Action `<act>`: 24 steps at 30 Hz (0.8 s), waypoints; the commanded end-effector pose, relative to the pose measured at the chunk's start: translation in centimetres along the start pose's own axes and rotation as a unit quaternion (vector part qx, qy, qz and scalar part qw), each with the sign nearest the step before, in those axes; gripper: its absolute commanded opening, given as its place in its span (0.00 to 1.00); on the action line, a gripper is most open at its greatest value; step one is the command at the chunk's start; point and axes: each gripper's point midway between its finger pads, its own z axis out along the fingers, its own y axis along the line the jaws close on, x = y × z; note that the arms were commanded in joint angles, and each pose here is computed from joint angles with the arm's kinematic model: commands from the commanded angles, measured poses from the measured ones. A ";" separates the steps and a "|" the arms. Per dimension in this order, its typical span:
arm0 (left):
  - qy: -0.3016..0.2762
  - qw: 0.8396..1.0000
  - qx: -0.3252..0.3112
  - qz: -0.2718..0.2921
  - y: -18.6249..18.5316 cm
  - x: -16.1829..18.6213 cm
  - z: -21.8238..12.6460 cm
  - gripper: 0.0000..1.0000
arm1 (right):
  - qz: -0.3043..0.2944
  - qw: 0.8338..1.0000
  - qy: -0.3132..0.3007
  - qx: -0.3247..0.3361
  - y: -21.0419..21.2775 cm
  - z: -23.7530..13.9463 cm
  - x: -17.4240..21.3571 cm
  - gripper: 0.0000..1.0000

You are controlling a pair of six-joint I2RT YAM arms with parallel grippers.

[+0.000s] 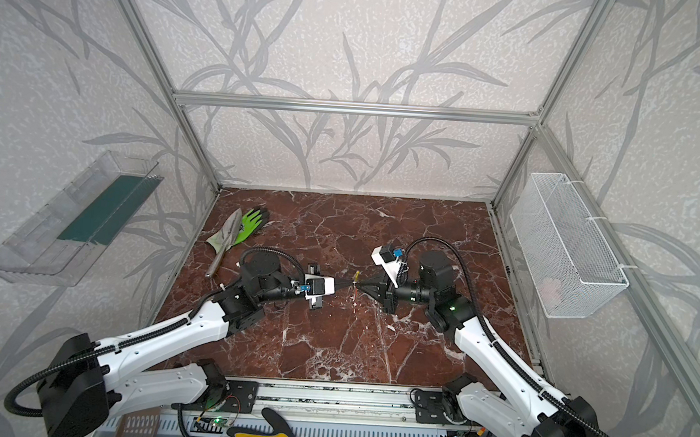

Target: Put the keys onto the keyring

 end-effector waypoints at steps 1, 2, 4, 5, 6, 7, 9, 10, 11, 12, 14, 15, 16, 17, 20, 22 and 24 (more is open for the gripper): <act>-0.045 0.999 -0.006 0.007 0.5 -2.7 -0.4 0.00 | -0.006 1.000 0.000 -0.006 0.5 -0.1 -0.7 0.00; -0.047 0.999 -0.006 0.001 0.5 -2.8 -0.4 0.00 | -0.012 1.000 0.000 0.004 0.3 -0.2 -0.7 0.03; -0.050 0.999 -0.004 -0.014 0.5 -2.7 -0.3 0.00 | -0.041 0.999 -0.001 0.021 0.1 -0.7 -0.5 0.21; -0.052 0.998 0.000 -0.022 0.5 -2.8 -0.3 0.00 | -0.061 0.997 -0.006 0.037 0.0 -1.1 -0.5 0.29; -0.053 0.998 0.006 -0.033 0.4 -2.7 -0.2 0.00 | -0.086 0.995 -0.011 0.055 -0.1 -1.6 -0.5 0.33; -0.053 0.998 0.011 -0.042 0.4 -2.7 -0.2 0.00 | -0.111 0.991 -0.017 0.069 0.0 -2.1 -0.6 0.37; -0.054 0.996 0.016 -0.063 0.4 -2.6 -0.1 0.00 | -0.160 0.981 -0.028 0.103 0.0 -3.2 -0.7 0.40; -0.058 0.996 0.018 -0.071 0.5 -2.6 -0.1 0.00 | -0.185 0.976 -0.033 0.113 0.1 -3.7 -0.7 0.41; -0.062 0.995 0.018 -0.078 0.5 -2.6 0.0 0.00 | -0.218 0.968 -0.044 0.117 0.6 -4.2 -0.9 0.42; -0.067 0.994 0.018 -0.086 0.7 -2.7 0.1 0.00 | -0.235 0.963 -0.053 0.120 1.0 -4.5 -1.1 0.42; -0.076 0.992 0.020 -0.100 0.8 -2.8 0.2 0.00 | -0.248 0.960 -0.062 0.115 1.6 -4.7 -1.5 0.42; -0.080 0.991 0.022 -0.106 0.9 -2.9 0.3 0.00 | -0.252 0.960 -0.063 0.103 2.0 -4.6 -1.6 0.41; -0.084 0.990 0.023 -0.110 0.9 -3.0 0.3 0.00 | -0.255 0.960 -0.064 0.093 2.2 -4.5 -1.8 0.39; -0.087 0.989 0.026 -0.115 0.9 -3.1 0.4 0.00 | -0.252 0.962 -0.066 0.082 2.4 -4.3 -1.9 0.38; -0.092 0.988 0.031 -0.122 0.9 -3.3 0.5 0.00 | -0.250 0.963 -0.072 0.063 2.7 -3.8 -2.2 0.34; -0.093 0.987 0.031 -0.125 0.9 -3.3 0.5 0.00 | -0.255 0.962 -0.076 0.060 2.7 -3.7 -2.3 0.32; -0.093 0.987 0.033 -0.127 0.9 -3.4 0.5 0.00 | -0.262 0.961 -0.077 0.053 2.9 -3.6 -2.2 0.31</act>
